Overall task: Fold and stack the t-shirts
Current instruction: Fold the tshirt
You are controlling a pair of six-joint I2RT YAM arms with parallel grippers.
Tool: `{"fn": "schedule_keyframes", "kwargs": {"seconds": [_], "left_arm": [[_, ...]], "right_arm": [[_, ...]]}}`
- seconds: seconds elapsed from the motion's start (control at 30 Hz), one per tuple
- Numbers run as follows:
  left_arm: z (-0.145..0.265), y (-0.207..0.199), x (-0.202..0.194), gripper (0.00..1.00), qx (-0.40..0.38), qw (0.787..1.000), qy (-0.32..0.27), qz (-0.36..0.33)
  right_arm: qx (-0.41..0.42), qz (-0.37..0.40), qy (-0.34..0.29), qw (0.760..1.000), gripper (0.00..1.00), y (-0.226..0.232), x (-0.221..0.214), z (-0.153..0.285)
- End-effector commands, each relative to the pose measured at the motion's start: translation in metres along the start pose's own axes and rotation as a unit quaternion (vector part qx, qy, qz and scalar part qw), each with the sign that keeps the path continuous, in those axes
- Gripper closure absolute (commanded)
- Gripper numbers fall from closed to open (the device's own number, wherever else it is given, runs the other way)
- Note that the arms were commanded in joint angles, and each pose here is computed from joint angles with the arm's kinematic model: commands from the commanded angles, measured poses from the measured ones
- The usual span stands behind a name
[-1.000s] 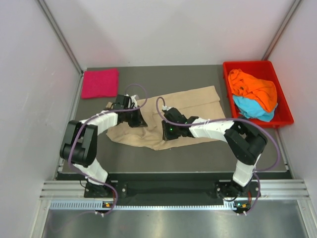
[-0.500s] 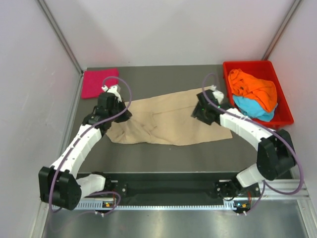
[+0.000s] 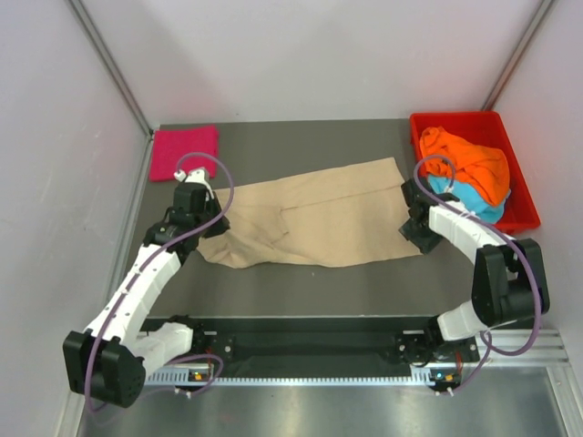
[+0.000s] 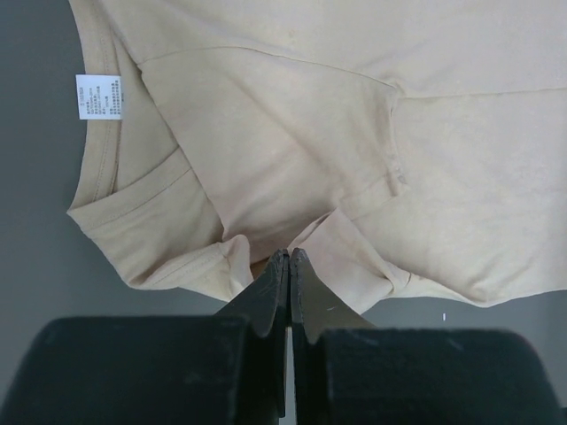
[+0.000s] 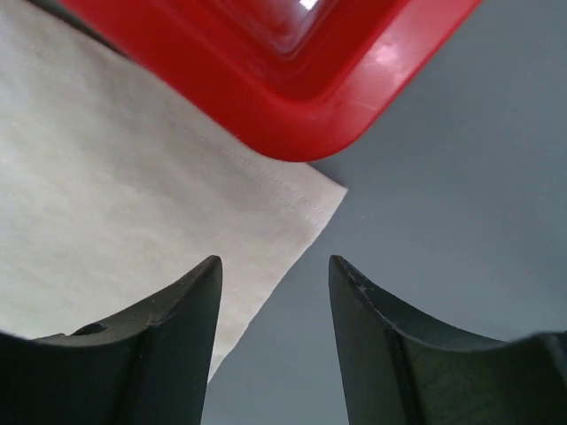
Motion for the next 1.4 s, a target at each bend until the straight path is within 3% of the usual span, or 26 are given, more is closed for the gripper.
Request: {"fn": "schedule_keyframes", "kwargs": {"seconds": [0.0, 0.27, 0.87, 0.9, 1.03, 1.37], "left_arm": [[0.003, 0.002, 0.000, 1.00, 0.007, 1.000, -0.008, 0.010], [0.008, 0.002, 0.002, 1.00, 0.004, 1.000, -0.016, 0.018], [0.007, 0.000, 0.004, 1.00, 0.000, 0.999, -0.023, 0.028], [0.007, 0.000, 0.004, 1.00, 0.001, 0.999, -0.021, 0.028], [0.010, 0.002, 0.006, 1.00, 0.009, 0.999, -0.025, 0.026], [0.033, 0.022, -0.001, 1.00, 0.095, 0.995, -0.008, -0.009]], "right_arm": [[-0.013, -0.039, -0.033, 0.999, 0.49, -0.004, 0.012, -0.002], [-0.035, -0.084, -0.051, 0.995, 0.52, -0.014, 0.017, -0.013], [-0.061, -0.144, -0.030, 0.987, 0.55, -0.012, 0.006, -0.045], [-0.063, -0.144, -0.031, 0.987, 0.56, -0.013, 0.005, -0.046], [-0.070, -0.141, -0.036, 0.987, 1.00, -0.018, 0.008, -0.048], [-0.059, -0.083, -0.046, 0.994, 1.00, -0.041, 0.010, -0.031]]}}
Point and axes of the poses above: each gripper's point midway between its finger pads, its own z axis back along the fingers, its own y axis along the line the jaws close on, x = y × z, the point moved 8 cm from there along z, back along the fingers, and after that the axes turned 15 degrees about -z, right-handed, at the moved point
